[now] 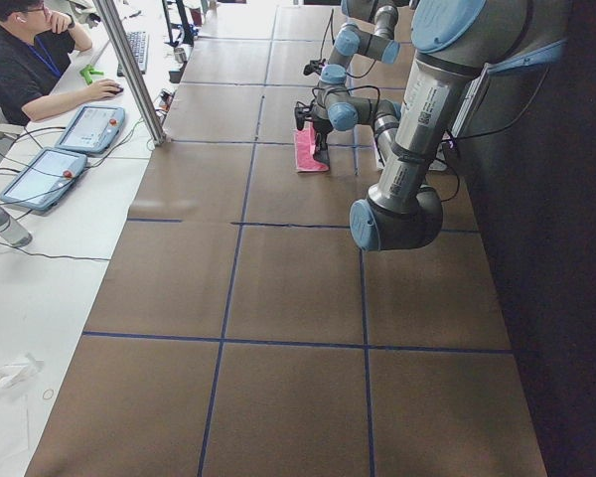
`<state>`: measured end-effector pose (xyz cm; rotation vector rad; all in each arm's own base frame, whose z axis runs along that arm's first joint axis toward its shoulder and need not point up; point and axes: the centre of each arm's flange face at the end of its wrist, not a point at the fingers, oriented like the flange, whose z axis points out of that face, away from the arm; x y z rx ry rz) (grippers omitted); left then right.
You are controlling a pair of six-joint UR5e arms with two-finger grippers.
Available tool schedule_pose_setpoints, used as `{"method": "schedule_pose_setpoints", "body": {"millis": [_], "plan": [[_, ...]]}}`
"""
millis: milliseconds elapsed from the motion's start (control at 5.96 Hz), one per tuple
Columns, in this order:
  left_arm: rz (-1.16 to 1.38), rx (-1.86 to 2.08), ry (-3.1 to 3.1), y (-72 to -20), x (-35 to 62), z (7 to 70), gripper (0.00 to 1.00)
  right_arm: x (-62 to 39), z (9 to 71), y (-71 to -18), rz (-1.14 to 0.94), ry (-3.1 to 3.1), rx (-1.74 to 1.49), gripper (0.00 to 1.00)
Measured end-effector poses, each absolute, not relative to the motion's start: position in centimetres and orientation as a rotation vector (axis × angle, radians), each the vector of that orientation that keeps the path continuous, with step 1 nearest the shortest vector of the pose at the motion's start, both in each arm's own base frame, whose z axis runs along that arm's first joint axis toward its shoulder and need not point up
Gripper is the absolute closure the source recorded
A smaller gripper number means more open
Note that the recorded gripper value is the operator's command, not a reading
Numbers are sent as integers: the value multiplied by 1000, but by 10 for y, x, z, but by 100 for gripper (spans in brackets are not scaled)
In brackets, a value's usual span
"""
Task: Fold towel twice with both arms
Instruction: 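Fold the held edge over to the far edge with both grippers and release, then move the left gripper to the folded towel's end while the right arm withdraws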
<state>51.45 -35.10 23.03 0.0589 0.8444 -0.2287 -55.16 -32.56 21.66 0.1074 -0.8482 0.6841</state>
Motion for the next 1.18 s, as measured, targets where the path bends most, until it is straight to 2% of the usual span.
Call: {"method": "schedule_pose_setpoints", "body": {"millis": [168, 336, 504, 1175], "plan": [[-238, 64, 840, -362, 521, 234, 89, -551, 218, -335, 696, -849, 114, 83], [-246, 76, 840, -376, 524, 239, 19, -547, 220, -345, 697, -846, 124, 29], [-247, 93, 834, -392, 524, 242, 0, -544, 220, -357, 672, -836, 141, 0], [-216, 163, 819, -447, 491, 242, 0, -514, 212, -453, 506, -798, 106, 0]]}}
